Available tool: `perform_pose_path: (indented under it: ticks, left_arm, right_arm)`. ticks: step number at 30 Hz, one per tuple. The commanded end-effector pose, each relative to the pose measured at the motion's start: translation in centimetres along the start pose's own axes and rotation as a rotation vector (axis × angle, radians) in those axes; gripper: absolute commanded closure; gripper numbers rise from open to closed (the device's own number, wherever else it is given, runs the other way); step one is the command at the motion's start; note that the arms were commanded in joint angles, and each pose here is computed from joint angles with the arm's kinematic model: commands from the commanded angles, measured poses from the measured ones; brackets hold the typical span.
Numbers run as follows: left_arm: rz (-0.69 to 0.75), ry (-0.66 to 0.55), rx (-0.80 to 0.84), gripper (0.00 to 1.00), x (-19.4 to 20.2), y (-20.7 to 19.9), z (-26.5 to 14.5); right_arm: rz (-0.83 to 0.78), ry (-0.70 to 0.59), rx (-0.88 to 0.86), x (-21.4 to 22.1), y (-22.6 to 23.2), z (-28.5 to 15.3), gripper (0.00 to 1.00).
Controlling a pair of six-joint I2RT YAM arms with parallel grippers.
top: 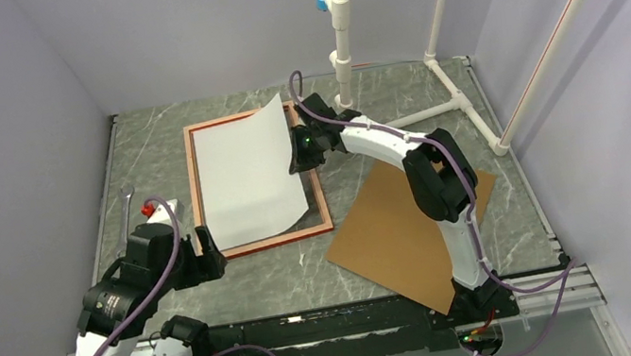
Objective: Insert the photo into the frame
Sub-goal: Adjust the photo in the photo frame.
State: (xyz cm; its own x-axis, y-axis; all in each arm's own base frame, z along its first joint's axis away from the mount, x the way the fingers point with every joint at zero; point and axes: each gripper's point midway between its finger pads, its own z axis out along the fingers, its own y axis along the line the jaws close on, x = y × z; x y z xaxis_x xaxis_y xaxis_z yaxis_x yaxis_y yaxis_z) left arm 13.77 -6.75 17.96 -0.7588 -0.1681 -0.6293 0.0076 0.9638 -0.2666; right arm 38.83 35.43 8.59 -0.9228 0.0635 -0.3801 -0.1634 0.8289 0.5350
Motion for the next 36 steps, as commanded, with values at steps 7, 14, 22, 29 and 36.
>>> perform_pose_path:
  ticks: [7,14,22,29,36]
  left_arm:
    - [-0.019,-0.016,0.013,0.13,-0.1,-0.2,-0.4]
    - [-0.024,-0.015,0.017,0.13,0.0,-0.2,-0.2]
    - [-0.026,-0.009,0.02,0.13,0.4,-0.1,-0.1]
    - [-0.028,0.028,0.029,0.13,1.1,-0.3,0.8]
    - [-0.011,0.078,0.097,0.11,1.9,-1.6,1.8]
  right_arm:
    - [0.024,-0.05,-0.065,-0.7,1.7,-0.1,1.0]
    - [0.001,-0.038,-0.061,-0.5,1.5,-0.1,0.64]
    - [-0.055,-0.092,0.013,-1.0,0.7,-1.5,0.2]
    - [-0.101,-0.11,0.117,-0.1,-0.7,-3.0,0.07]
    - [-0.104,-0.108,0.15,2.4,-2.3,-5.5,0.02]
